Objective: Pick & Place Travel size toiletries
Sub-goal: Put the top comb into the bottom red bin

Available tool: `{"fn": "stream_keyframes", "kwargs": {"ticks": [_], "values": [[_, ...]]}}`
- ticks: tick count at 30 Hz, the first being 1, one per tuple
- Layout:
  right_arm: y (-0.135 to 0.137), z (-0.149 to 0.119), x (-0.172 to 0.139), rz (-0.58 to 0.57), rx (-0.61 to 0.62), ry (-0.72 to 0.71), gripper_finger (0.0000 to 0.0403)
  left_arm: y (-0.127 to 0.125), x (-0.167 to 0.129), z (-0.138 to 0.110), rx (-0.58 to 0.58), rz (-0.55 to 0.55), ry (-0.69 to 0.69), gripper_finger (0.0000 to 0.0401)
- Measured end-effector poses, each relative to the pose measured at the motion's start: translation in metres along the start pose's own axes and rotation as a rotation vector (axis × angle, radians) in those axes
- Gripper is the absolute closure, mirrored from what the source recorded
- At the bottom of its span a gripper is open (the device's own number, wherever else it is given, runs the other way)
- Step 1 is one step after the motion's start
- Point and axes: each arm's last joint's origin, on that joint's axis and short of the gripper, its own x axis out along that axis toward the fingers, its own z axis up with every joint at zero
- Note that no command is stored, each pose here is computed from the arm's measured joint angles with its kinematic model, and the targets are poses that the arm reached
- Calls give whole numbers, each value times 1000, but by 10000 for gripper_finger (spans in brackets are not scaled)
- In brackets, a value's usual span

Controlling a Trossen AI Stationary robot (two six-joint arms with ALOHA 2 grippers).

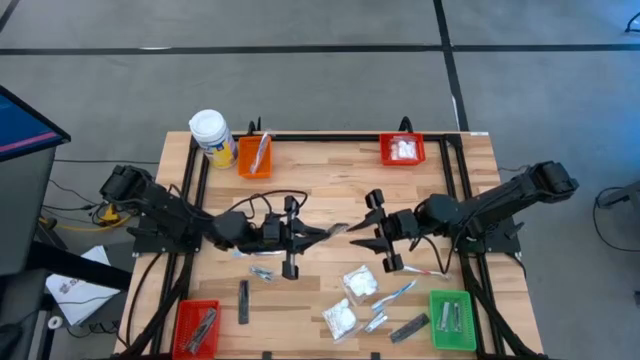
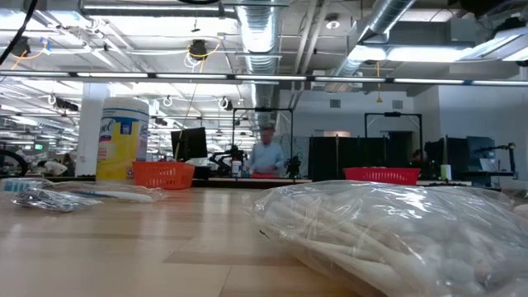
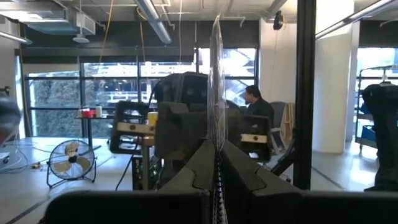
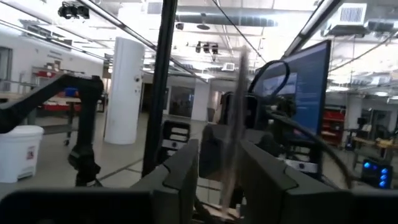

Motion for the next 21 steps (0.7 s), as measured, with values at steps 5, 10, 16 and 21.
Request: {"fn": "stream_keyframes", "kwargs": {"ticks": [5, 10, 16, 21], "values": [[-3, -1, 0, -17, 18, 14, 242, 2, 1, -2, 3, 6, 4, 396], [-5, -4, 0, -21, 16, 34, 186, 2, 1, -2, 3, 7, 5, 396], [-12, -5, 0, -65, 63, 38, 168, 2, 1, -3, 5, 6, 10, 396], [-13, -17, 6, -97, 81, 55, 178, 6, 3, -5, -3, -10, 25, 396]]}}
